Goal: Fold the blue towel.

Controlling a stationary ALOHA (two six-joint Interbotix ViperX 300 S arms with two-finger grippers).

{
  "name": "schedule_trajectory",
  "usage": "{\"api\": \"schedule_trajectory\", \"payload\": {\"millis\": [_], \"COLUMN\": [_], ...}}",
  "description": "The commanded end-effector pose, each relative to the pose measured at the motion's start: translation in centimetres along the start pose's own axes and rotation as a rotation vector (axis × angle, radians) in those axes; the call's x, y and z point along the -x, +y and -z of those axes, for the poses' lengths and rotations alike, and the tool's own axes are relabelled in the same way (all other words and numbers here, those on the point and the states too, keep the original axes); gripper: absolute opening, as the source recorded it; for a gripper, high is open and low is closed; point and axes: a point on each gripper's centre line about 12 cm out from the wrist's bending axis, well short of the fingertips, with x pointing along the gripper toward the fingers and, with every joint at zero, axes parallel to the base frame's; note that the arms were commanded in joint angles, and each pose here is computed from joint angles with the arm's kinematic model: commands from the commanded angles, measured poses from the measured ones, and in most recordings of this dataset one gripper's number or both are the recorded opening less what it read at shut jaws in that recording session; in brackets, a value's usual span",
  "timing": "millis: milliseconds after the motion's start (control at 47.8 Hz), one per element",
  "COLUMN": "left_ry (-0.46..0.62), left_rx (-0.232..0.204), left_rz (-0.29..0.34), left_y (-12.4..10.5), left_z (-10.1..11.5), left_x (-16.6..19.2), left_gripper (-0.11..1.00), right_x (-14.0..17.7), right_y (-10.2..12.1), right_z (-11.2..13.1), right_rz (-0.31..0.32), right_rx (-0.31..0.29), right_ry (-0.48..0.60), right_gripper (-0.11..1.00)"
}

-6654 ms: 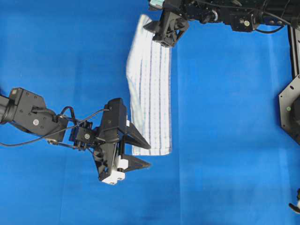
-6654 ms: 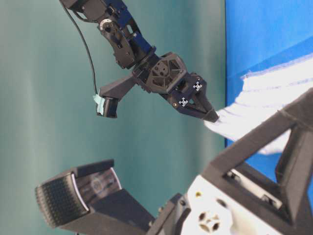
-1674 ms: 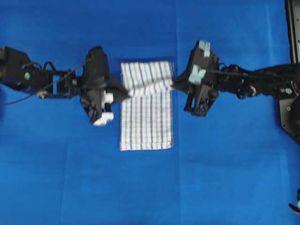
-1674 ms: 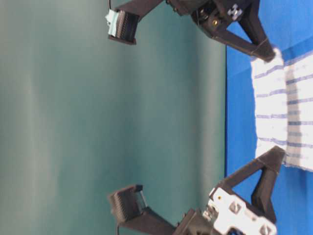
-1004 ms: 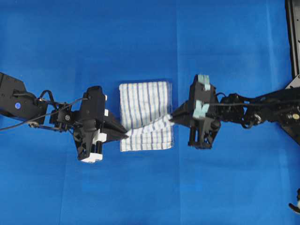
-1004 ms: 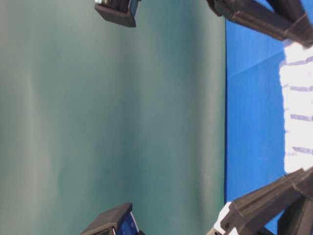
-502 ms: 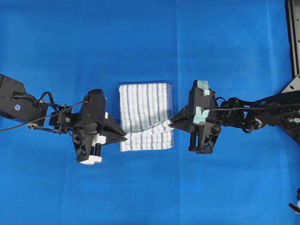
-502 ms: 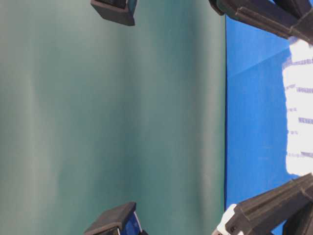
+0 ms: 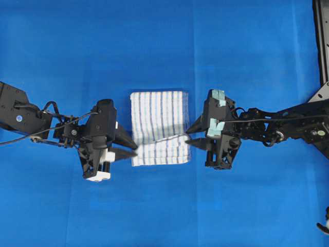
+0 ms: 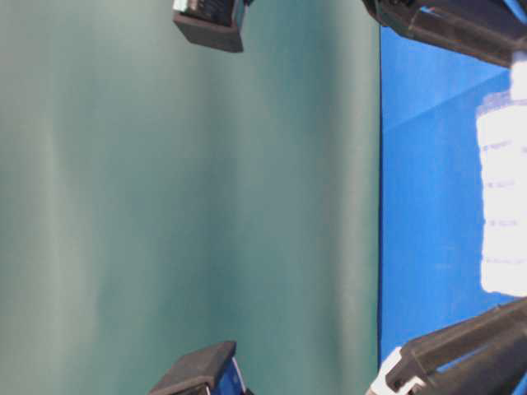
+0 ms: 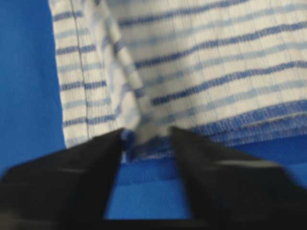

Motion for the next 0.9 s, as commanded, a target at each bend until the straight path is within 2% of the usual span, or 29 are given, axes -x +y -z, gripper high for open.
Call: {"api": "schedule_trajectory", "payload": {"millis": [0,84,146,188,418,544,753,879], "left_ry": [-0.022,-0.017,-0.008,-0.004,0.005,-0.006,-0.048,-0.086], "left_rx": [-0.002,-0.003,-0.003,-0.005,-0.010,-0.023,-0.056,-0.082], "left_rz": [0.007,0.007,0.005,0.005,0.008,0.014,0.028,0.035], "left_y": [-0.2,-0.2,-0.2,-0.3,-0.6,-0.9,-1.3,-1.2], "left_z": [-0.7,-0.7,-0.7,-0.8,-2.0,-3.2,-4.8,-4.5], "left_x": [0.2,0.4,0.6,0.8,2.5,4.1,7.7,10.0], "left_gripper": [0.40,0.65,0.82,0.86,0.73,0.73,0.73,0.72], "right_x": [0.3,0.4,0.6,0.8,3.2,5.4,9.1,11.6], "right_y": [0.7,0.8,0.9,1.1,1.7,1.9,1.1,0.2], "right_z": [-0.9,-0.9,-1.2,-1.4,-3.1,-4.1,-4.8,-4.5], "right_rz": [-0.019,-0.022,-0.028,-0.033,-0.080,-0.114,-0.133,-0.145], "right_rx": [-0.001,-0.001,0.000,0.000,0.033,0.075,0.126,0.134], "right_ry": [-0.029,-0.030,-0.039,-0.048,-0.118,-0.166,-0.260,-0.315], "right_gripper": [0.69,0.86,0.88,0.86,0.86,0.86,0.85,0.85]}}
